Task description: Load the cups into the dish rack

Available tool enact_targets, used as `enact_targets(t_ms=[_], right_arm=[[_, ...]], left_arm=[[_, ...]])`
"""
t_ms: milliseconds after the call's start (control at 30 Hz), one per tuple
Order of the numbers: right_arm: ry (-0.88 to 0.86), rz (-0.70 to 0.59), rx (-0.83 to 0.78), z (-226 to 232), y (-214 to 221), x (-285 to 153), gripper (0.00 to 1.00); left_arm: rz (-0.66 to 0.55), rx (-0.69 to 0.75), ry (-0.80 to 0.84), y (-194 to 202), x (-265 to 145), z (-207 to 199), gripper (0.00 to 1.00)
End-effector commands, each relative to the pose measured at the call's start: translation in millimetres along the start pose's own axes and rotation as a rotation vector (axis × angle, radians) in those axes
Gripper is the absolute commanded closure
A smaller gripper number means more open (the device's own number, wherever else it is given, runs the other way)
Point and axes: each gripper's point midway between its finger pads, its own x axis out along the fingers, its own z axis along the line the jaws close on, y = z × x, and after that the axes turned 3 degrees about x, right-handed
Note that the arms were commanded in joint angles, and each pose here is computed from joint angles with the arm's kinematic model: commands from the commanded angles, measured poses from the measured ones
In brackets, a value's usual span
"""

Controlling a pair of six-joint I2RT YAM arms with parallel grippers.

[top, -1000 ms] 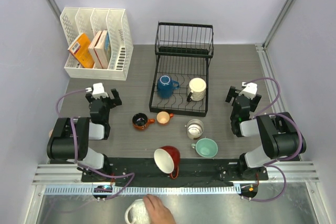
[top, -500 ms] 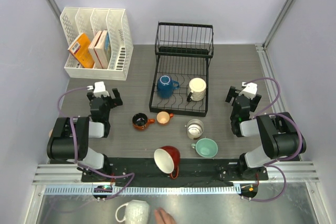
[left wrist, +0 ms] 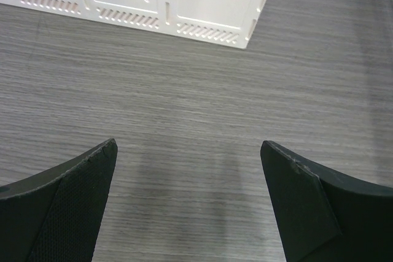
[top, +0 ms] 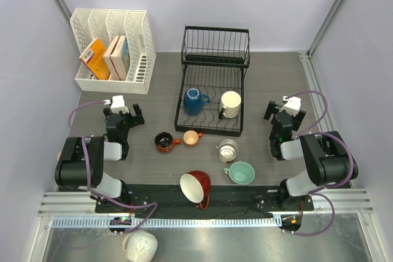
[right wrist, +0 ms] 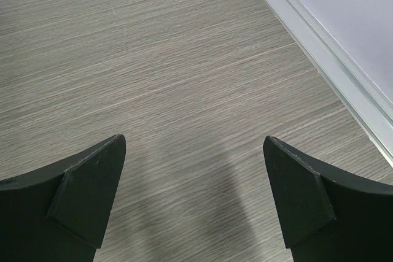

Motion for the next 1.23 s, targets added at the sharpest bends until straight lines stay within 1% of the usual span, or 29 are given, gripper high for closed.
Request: enact_targets(t_ms=[0,67,133,1200], right_arm=[[0.004,-0.065,0.063,4.3,-21.9,6.1,0.0],[0.006,-0.066,0.062,3.7,-22.3,6.3,0.0],[0.006,-0.066,0.062,4.0,-22.2,6.2,0.0],[0.004,-0.066,0.063,4.6,-22.2,6.0,0.0]], left_arm=[[-0.05,0.025,0.031,-23.8,8.9,-2.7,0.0],[-0.043,0.022,0.03,-18.5,7.2,-2.0,0.01],[-0.061,0.028,0.03,-21.6,7.9,-1.8,0.01],[-0.059,0.027,0.032,-21.0,6.5,-2.4,0.01]])
